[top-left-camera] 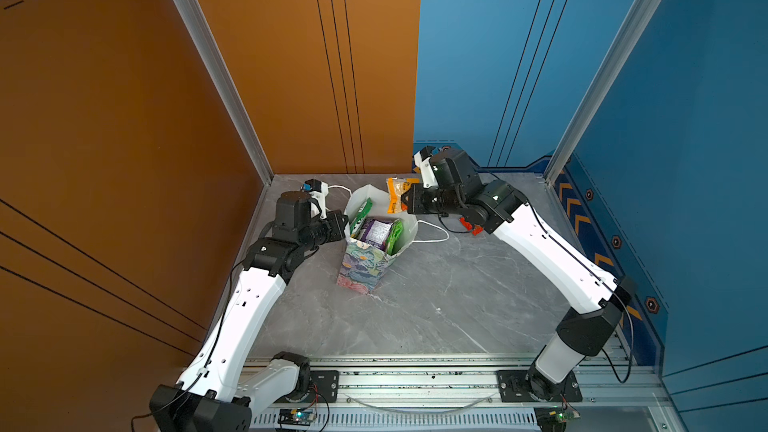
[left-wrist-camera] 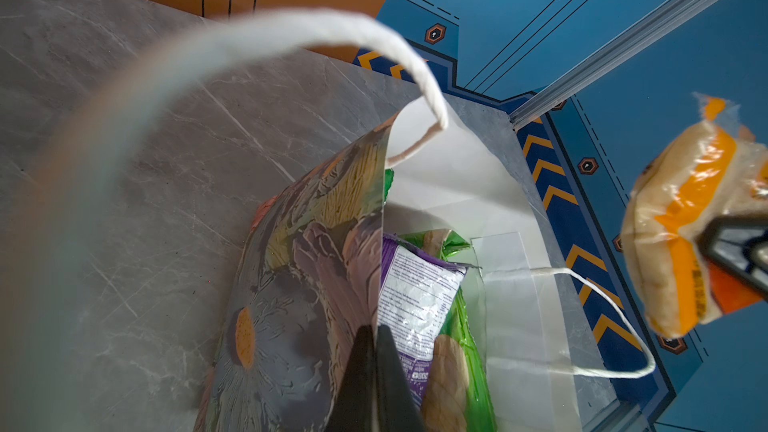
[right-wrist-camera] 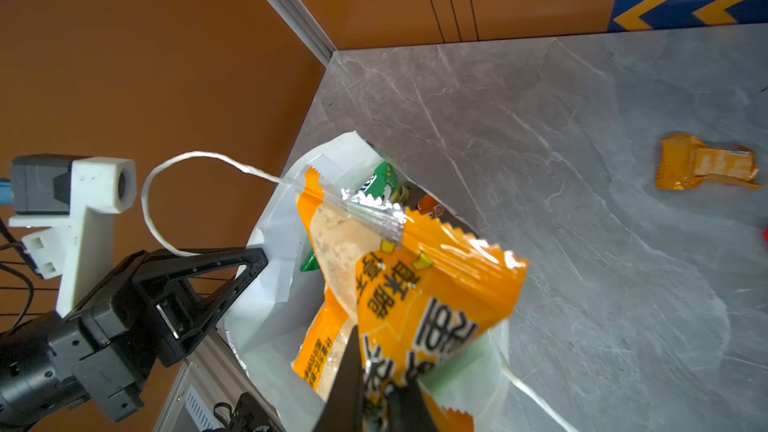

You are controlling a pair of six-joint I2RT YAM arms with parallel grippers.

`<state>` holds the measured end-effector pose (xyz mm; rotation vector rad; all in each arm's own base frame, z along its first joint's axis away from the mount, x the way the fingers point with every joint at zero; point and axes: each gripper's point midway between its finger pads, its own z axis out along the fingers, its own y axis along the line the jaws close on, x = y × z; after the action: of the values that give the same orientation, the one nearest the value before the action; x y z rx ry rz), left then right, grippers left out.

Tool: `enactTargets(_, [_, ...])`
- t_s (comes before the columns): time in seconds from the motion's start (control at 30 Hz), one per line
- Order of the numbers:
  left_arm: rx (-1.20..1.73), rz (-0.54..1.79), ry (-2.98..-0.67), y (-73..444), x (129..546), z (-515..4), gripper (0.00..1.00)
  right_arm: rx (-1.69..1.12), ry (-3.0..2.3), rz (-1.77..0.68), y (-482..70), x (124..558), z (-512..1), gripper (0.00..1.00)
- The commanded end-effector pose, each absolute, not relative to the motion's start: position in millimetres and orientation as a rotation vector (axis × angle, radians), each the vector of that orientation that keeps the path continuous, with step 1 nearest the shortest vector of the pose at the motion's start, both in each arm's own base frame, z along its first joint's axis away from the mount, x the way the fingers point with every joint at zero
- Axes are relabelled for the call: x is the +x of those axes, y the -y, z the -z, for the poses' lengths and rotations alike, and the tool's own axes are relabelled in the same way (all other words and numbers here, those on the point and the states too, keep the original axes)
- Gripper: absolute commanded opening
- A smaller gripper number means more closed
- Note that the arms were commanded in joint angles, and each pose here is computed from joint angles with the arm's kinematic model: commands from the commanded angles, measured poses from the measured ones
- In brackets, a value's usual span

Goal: Place the snacks into the paper bag
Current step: 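Lift the yellow packet and carry it over the paper bag opening, then lower the yellow packet into the paper bag with the right gripper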

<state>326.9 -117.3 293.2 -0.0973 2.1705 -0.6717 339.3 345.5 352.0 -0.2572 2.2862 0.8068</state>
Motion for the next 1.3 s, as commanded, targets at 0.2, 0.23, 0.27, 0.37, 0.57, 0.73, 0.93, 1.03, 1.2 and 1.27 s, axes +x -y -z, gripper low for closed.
enactTargets(0.2, [-0.069, 0.706, -2.042, 119, 334, -327, 0.00, -0.336, -2.336, -0.791, -387, 342, -326, 0.10])
enactTargets(0.23, [-0.068, 0.705, -2.041, 118, 334, -327, 0.00, -0.335, -2.344, -0.786, -389, 345, -322, 0.10])
enactTargets(0.27, [-0.068, 0.705, -2.041, 118, 334, -327, 0.00, -0.335, -2.350, -0.781, -390, 346, -318, 0.10])
enactTargets(0.37, [-0.067, 0.707, -2.041, 119, 334, -327, 0.00, -0.331, -2.361, -0.771, -392, 349, -312, 0.10])
enactTargets(0.57, [-0.066, 0.709, -2.040, 119, 333, -328, 0.00, -0.322, -2.389, -0.732, -393, 354, -297, 0.10])
enactTargets(0.73, [-0.066, 0.709, -2.042, 119, 333, -327, 0.00, -0.302, -2.401, -0.677, -390, 361, -288, 0.11])
enactTargets(0.93, [-0.067, 0.708, -2.043, 119, 334, -327, 0.00, -0.280, -2.433, -0.644, -389, 370, -275, 0.11])
enactTargets(1.03, [-0.068, 0.710, -2.042, 119, 333, -327, 0.00, -0.268, -2.446, -0.626, -389, 373, -269, 0.12])
enactTargets(1.2, [-0.070, 0.709, -2.043, 118, 334, -326, 0.00, -0.263, -2.481, -0.589, -385, 373, -258, 0.18])
enactTargets(1.27, [-0.069, 0.707, -2.043, 118, 334, -326, 0.00, -0.261, -2.494, -0.575, -383, 373, -255, 0.22])
